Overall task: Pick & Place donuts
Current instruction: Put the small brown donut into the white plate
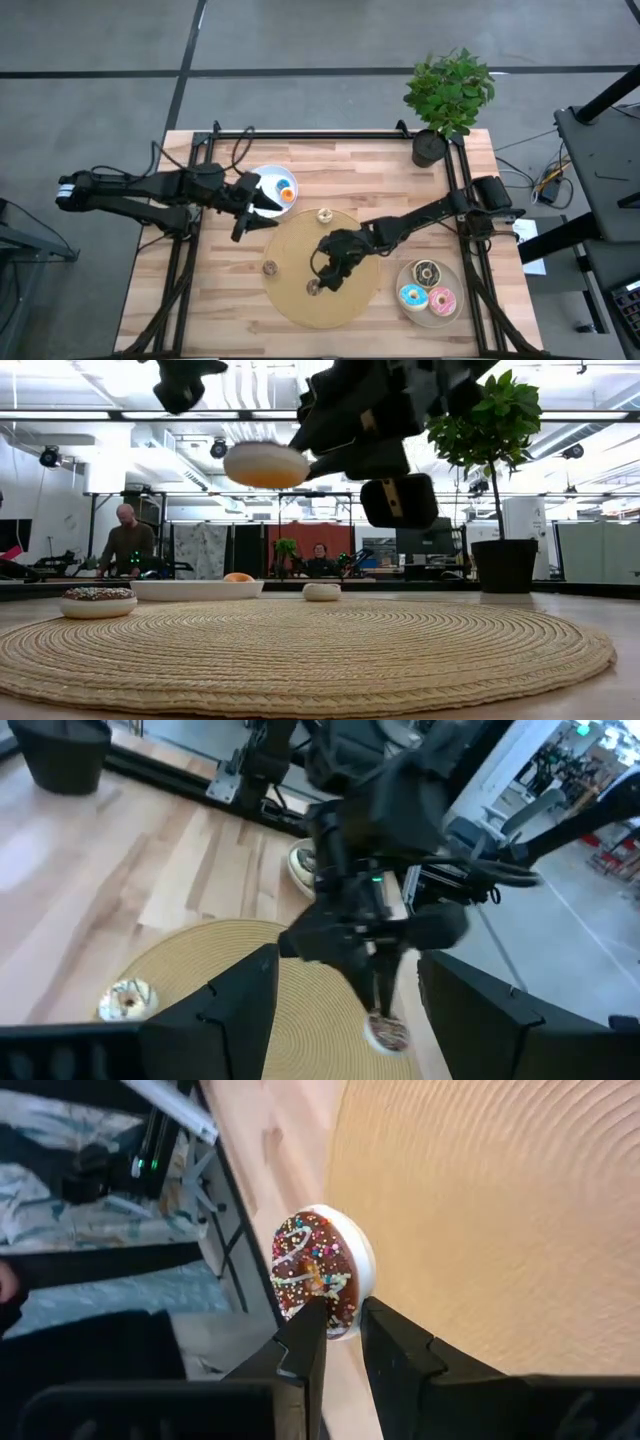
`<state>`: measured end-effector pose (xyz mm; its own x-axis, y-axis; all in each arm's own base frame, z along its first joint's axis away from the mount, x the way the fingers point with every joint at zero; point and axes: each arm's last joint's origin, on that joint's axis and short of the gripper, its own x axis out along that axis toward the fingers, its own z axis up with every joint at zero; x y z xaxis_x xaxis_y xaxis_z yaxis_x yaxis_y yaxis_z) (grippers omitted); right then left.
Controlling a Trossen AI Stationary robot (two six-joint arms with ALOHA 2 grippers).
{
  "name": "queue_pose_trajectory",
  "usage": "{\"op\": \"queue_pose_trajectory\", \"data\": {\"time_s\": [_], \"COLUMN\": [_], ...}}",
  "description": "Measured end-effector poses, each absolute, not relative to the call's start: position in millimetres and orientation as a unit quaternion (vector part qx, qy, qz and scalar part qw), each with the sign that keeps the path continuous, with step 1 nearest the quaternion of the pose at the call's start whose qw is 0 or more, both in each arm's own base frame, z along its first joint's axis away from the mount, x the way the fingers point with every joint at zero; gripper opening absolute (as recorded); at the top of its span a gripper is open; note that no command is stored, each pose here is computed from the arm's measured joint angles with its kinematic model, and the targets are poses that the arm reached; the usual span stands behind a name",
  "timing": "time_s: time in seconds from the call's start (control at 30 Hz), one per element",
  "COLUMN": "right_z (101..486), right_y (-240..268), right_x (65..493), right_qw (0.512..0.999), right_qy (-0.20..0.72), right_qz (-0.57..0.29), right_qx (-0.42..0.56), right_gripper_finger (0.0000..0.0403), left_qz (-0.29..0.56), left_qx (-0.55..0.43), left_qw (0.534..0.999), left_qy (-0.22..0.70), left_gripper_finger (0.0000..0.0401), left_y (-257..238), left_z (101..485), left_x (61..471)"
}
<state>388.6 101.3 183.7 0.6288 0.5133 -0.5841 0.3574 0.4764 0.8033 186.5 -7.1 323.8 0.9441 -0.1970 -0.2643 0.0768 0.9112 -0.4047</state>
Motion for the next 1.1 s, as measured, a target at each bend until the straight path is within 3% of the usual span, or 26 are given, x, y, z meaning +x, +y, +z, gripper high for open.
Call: {"op": "queue_pose_trajectory", "data": {"time_s": [0.73,1.1], "right_z": [200.5,225.5], "right_y": [-14.4,-71.5], "right_x": [410.5,416.7], "right_qw": [0.769,0.805], "right_qy": [0.333,0.268], "right_qz": [-0.034,-0.054], "right_qx": [0.545,0.527], "right_gripper_finger": [0.0056,0.0056], "left_qz": [-0.076,-0.064], "left_qx": [-0.175,-0.171], "left_qw": [0.974,0.978], "left_qy": [0.121,0.103], "left_gripper_finger": [0.0213,0.0213], "left_y": [-6.6,-5.6], "left_z": [344.8,348.5], "left_x": [145.5,137.7]}}
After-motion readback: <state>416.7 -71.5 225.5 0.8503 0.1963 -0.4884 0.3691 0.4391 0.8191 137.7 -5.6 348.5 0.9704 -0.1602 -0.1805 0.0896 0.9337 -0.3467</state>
